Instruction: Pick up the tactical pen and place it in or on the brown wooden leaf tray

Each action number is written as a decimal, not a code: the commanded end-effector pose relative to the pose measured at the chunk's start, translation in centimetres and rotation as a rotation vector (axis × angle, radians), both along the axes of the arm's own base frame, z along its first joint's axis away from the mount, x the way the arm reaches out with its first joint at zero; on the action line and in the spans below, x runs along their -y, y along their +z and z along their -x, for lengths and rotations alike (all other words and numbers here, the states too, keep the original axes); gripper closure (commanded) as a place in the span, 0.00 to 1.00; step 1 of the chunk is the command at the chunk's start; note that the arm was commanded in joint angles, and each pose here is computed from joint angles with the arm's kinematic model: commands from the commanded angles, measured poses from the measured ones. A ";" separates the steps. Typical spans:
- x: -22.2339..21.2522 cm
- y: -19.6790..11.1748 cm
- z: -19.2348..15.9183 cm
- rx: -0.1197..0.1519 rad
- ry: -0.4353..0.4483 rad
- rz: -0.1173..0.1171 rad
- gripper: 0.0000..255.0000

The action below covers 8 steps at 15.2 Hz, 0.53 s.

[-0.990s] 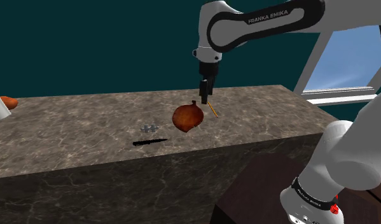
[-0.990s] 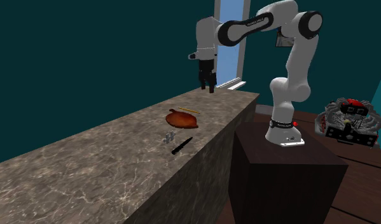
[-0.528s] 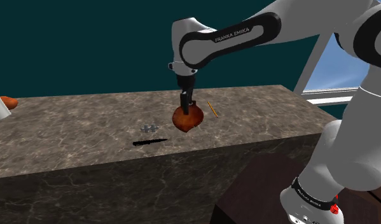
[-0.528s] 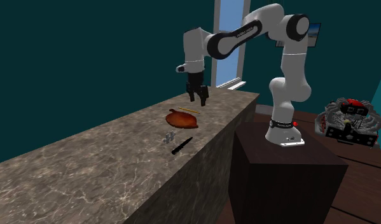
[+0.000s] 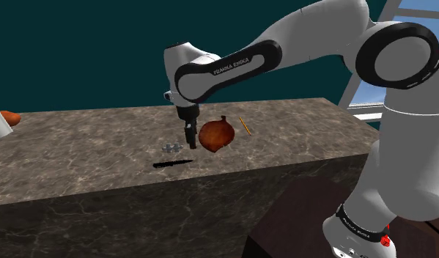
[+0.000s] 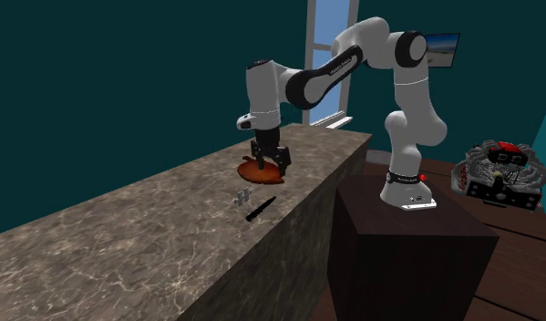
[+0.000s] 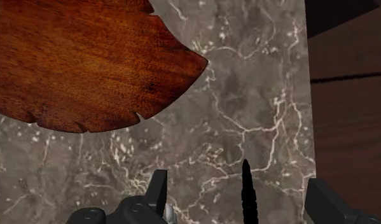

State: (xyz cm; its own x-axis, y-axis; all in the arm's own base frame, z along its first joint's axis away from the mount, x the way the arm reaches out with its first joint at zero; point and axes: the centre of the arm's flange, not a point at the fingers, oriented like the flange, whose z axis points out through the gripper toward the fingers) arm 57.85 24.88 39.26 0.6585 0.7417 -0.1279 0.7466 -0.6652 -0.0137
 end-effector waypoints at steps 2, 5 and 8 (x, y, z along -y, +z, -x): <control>-3.5 -2.1 -0.6 -0.008 0.087 0.007 0.00; -6.2 -3.9 -1.1 -0.015 0.155 0.013 0.00; -6.0 -5.5 -1.0 -0.015 0.155 0.013 0.00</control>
State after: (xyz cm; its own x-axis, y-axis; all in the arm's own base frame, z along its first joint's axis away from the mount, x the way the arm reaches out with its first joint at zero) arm 58.99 30.86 34.46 0.5362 0.8312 -0.1471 0.8388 -0.5442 -0.0174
